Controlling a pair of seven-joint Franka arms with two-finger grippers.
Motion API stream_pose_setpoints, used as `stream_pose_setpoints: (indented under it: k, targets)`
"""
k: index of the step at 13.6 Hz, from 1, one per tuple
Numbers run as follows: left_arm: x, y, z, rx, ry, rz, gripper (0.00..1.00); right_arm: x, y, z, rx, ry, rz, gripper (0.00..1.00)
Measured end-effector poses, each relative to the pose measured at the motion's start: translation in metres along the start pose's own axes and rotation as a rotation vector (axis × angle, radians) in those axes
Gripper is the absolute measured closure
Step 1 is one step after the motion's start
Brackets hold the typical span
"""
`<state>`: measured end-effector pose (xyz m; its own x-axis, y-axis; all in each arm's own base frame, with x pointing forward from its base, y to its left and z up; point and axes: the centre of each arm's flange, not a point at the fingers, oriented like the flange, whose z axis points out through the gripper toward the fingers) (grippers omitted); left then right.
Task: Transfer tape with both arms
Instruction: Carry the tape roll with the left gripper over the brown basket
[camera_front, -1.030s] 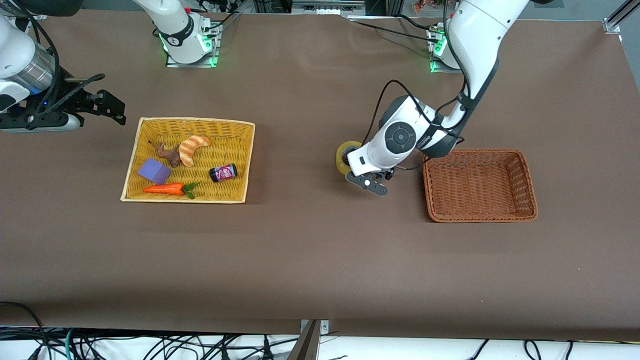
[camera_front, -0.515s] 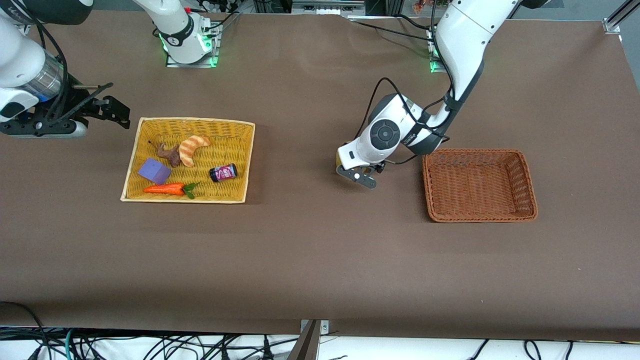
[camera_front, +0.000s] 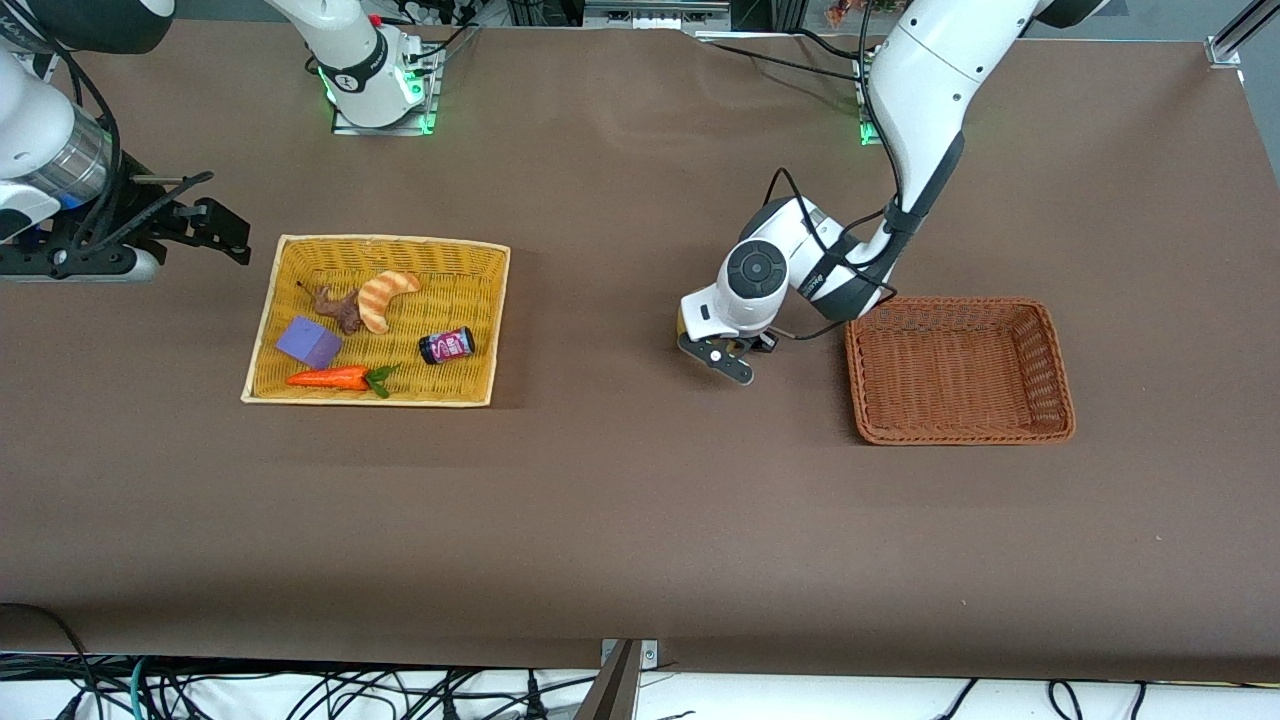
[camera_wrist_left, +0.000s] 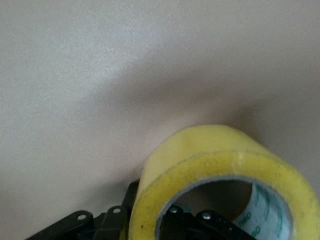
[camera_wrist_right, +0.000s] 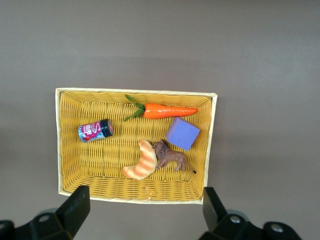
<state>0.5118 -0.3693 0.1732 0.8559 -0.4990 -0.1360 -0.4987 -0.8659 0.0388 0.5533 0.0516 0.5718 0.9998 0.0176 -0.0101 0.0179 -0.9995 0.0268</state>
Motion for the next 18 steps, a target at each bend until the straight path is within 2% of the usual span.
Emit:
stream_pose_setpoints:
  k: [4,12,16,18]
  targets:
    - [0.004,-0.002,-0.006,0.0,0.008,-0.004,0.78,0.002,0.021,-0.007,0.0,0.014,0.037,0.0]
    - [0.006,-0.043,-0.062,0.029,-0.012,-0.07,0.78,0.002,0.022,-0.008,0.001,0.015,0.039,0.0]
    - [0.011,-0.073,-0.105,0.048,-0.074,-0.116,0.78,0.002,0.022,-0.008,0.001,0.015,0.039,0.0]
    - [0.009,-0.1,-0.121,0.062,-0.116,-0.092,0.78,0.002,0.022,-0.008,0.0,0.014,0.039,0.0]
